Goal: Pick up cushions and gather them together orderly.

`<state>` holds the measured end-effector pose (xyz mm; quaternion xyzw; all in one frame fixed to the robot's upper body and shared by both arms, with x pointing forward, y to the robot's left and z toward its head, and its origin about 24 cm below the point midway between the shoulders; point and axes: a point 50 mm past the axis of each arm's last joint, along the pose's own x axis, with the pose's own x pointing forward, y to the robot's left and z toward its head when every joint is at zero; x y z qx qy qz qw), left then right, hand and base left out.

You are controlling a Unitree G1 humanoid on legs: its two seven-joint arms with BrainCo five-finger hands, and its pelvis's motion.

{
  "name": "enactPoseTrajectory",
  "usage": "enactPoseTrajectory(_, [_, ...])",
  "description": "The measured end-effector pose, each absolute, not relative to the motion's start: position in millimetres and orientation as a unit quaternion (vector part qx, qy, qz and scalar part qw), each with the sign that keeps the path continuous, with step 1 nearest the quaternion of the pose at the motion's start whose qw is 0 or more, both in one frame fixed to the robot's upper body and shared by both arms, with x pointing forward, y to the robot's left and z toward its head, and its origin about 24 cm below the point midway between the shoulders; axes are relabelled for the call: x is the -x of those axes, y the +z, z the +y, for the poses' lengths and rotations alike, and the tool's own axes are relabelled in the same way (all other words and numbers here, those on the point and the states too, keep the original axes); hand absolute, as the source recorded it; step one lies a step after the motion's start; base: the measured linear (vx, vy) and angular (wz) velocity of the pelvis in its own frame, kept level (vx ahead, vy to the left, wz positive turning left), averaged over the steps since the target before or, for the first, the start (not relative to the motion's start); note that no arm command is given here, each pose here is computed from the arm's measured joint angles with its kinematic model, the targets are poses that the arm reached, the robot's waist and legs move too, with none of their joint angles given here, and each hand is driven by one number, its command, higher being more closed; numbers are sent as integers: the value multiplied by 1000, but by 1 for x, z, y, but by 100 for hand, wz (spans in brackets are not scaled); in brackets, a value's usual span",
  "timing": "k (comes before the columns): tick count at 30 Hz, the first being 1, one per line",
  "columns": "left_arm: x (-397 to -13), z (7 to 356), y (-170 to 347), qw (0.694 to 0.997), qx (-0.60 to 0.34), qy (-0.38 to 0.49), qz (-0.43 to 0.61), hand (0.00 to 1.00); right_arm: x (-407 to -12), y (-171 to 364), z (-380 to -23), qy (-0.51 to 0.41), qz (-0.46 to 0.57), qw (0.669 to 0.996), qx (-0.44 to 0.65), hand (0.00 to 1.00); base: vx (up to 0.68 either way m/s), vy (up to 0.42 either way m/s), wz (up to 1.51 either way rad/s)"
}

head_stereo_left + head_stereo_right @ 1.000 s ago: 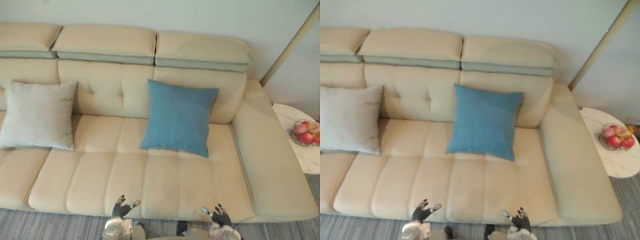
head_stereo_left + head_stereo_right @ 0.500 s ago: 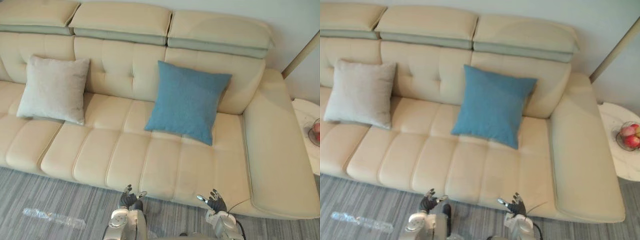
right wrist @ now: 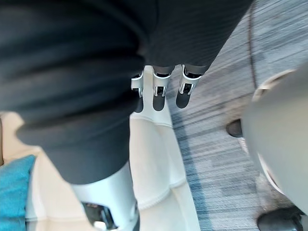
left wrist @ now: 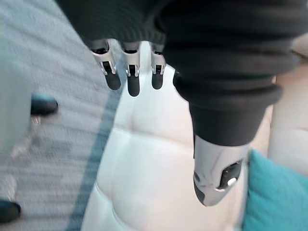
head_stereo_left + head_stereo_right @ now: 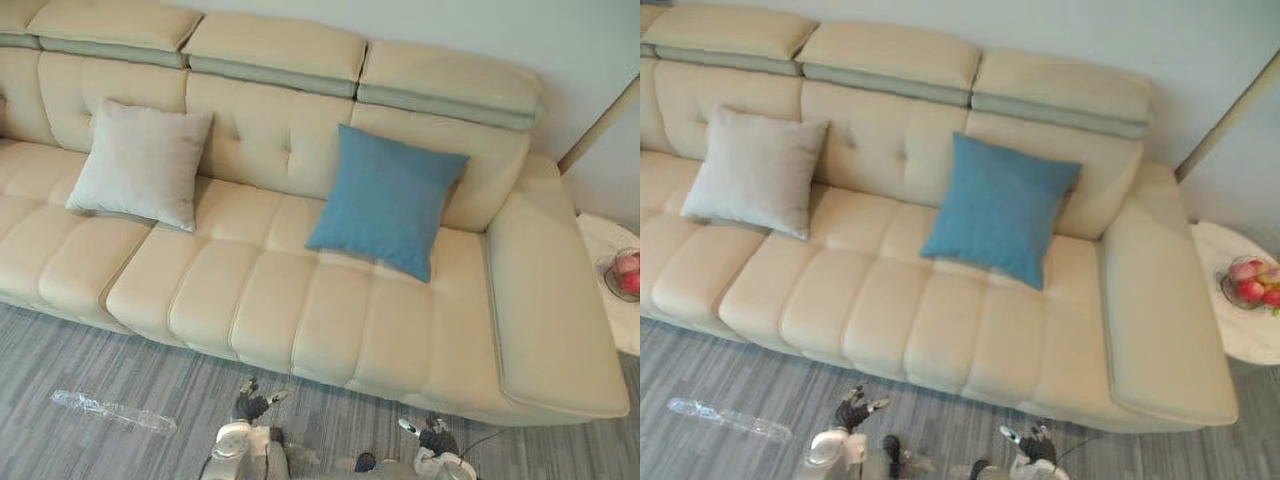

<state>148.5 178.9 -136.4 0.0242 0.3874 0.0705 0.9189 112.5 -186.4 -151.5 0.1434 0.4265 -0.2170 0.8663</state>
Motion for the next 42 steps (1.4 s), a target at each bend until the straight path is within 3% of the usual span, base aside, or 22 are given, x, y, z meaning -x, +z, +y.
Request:
enactPoseTrajectory(20, [-113,192,-153,888,-28,92,450,0,-100,-160,-193,-214,471,848,-118,0,22,26,-2])
enactPoseTrajectory(42, [-101,197,-156,872,0,122,473,0,-105,-157,-189,-158,477,863,-49,0,-23,-12,-15])
